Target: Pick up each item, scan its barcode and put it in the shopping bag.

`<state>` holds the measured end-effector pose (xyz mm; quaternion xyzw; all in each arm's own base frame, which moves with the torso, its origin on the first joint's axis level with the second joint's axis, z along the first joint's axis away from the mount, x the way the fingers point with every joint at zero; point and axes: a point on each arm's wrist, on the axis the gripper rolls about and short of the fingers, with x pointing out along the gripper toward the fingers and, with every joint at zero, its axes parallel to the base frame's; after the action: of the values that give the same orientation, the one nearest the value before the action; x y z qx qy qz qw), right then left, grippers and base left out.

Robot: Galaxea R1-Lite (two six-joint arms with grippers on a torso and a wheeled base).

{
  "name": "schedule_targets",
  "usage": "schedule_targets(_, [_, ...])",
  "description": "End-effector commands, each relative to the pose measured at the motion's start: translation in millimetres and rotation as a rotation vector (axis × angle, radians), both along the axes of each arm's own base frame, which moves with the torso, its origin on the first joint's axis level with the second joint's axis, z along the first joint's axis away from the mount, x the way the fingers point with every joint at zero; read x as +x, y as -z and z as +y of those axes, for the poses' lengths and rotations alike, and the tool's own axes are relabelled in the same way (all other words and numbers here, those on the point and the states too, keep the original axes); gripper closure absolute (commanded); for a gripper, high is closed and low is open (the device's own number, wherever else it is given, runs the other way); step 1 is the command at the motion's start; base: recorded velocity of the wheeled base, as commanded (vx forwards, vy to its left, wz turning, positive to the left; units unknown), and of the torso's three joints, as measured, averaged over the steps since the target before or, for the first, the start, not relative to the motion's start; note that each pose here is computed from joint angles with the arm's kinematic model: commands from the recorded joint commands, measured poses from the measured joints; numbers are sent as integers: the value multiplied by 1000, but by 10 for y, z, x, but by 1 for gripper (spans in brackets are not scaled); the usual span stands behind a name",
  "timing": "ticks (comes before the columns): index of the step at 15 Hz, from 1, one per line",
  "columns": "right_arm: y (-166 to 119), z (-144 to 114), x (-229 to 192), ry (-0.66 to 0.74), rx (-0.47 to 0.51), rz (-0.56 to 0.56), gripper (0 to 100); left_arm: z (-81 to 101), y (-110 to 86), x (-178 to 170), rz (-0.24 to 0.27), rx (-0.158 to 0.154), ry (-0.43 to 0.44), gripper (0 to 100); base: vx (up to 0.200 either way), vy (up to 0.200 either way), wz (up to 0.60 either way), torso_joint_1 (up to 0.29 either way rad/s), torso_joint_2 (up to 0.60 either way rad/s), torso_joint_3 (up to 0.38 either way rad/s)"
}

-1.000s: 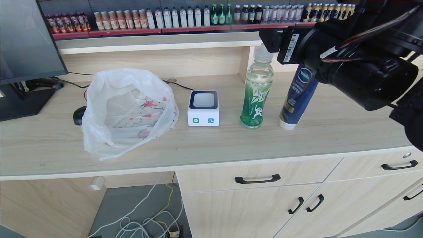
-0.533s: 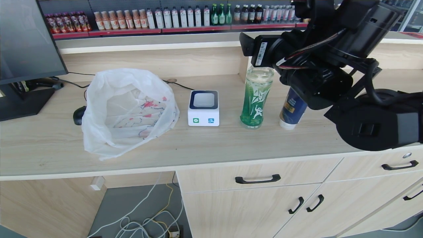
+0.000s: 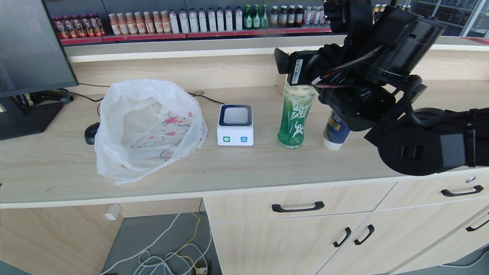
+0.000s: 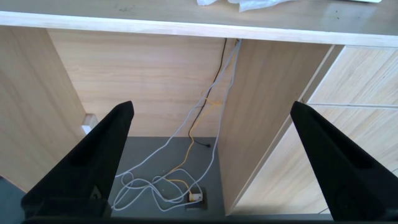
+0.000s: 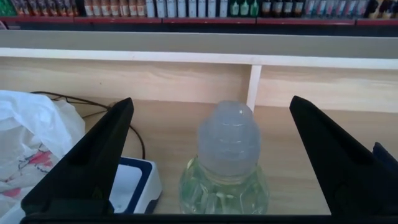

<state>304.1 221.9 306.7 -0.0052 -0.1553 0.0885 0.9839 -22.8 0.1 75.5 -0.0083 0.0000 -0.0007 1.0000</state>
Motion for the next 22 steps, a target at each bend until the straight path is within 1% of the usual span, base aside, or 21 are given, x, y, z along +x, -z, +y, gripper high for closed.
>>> schedule_targets(1, [31,-32,3,6,-5,11,0,0,0,1,2,0,0,0,0,0,0,0,0,0])
schedule_targets(4, [79,-28,8,0,4,27,0,0,0,0,0,0,0,0,0,0,0,0,0,0])
schedule_targets(6, [199,-24,14,-2,-10,62,0,0,0,1,2,0,0,0,0,0,0,0,0,0])
schedule_targets(7, [242,-16,24,-7,-1,76,0,0,0,1,2,0,0,0,0,0,0,0,0,0])
schedule_targets(11, [316,-14,37,-6,-10,97,0,0,0,1,2,0,0,0,0,0,0,0,0,0])
schedule_targets(15, [441,-38,83,6,-8,94,0,0,0,1,2,0,0,0,0,0,0,0,0,0])
schedule_targets(18, [544,-41,78,6,-21,114,0,0,0,0,0,0,0,0,0,0,0,0,0,0])
schedule_targets(22, [608,-21,105,3,-21,122,0,0,0,1,2,0,0,0,0,0,0,0,0,0])
